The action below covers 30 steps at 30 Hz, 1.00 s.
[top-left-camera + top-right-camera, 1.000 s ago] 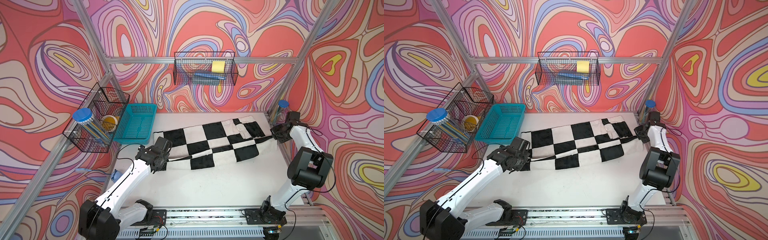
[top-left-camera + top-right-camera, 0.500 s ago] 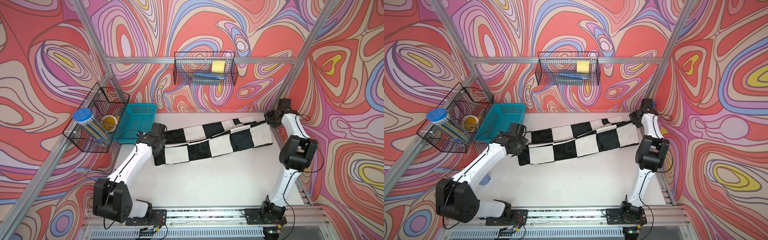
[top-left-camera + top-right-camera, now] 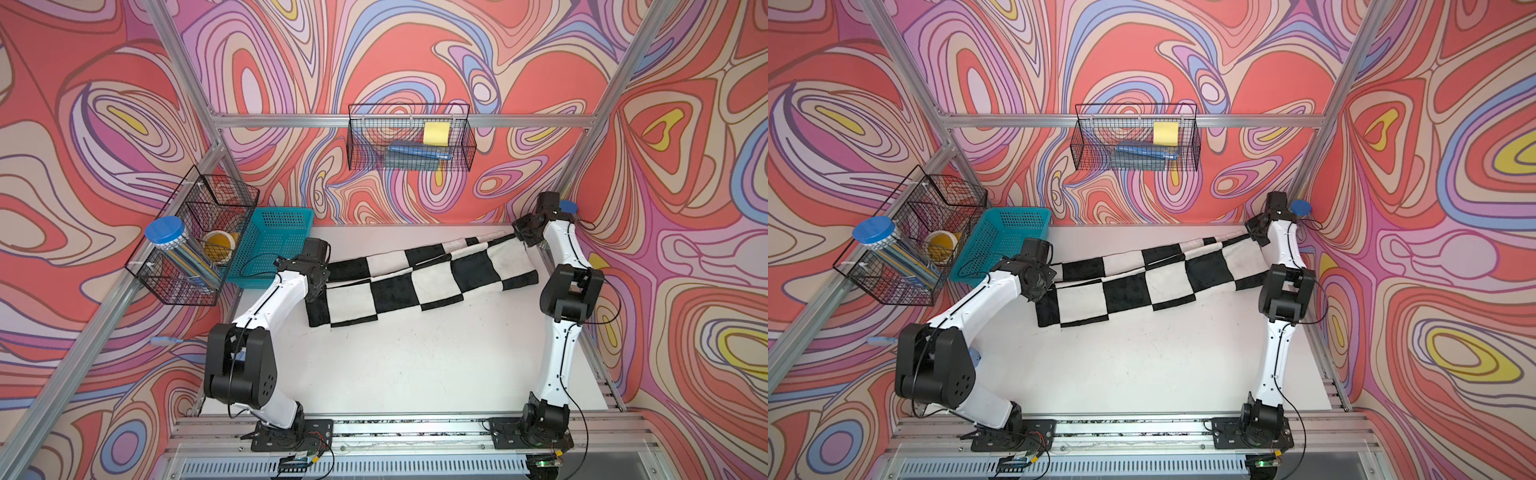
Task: Roll up the pillowcase
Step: Fold the pillowcase at the center of the board.
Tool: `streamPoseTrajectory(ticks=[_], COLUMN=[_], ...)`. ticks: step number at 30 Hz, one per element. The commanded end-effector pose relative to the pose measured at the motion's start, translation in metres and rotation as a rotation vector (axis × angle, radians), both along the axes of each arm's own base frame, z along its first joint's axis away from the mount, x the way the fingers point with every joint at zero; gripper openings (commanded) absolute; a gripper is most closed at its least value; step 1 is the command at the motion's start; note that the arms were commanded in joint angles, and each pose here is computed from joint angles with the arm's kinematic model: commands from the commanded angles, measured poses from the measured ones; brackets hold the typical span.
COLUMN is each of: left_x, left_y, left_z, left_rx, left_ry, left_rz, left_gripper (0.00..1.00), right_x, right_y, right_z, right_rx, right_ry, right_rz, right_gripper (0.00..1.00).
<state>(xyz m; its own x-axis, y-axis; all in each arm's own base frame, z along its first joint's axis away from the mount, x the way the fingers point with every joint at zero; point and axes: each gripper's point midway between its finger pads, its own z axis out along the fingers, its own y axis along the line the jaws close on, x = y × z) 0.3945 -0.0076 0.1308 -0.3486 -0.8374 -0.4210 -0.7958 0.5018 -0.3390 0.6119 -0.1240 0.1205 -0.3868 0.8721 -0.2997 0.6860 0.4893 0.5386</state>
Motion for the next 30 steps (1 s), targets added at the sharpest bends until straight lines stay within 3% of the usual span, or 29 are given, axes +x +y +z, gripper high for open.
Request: streamPoseTrajectory(ticks=[1,7,16,30], left_x=[0.02,0.046,0.05,0.07], left_y=[0.005,0.002,0.014,0.021], left_z=[0.007,0.004,-0.002,-0.018], left_rx=[0.027,0.042,0.052,0.072], left_ry=[-0.031,-0.019,-0.009,-0.001], left_rz=[-0.004,-0.02,0.03,0.048], left_gripper=[0.0,0.0,0.0,0.0], right_x=[0.016,0.031,0.05,0.057], right_y=[-0.003,-0.002,0.004,0.01], right_z=[0.005,-0.005,-0.006,-0.042], right_rx=[-0.005,0.02,0.097,0.15], right_ry=[-0.042,-0.073,-0.17,-0.146], right_rz=[0.0,-0.005,-0.008,-0.001], right_gripper=[0.0,0.0,0.0,0.0])
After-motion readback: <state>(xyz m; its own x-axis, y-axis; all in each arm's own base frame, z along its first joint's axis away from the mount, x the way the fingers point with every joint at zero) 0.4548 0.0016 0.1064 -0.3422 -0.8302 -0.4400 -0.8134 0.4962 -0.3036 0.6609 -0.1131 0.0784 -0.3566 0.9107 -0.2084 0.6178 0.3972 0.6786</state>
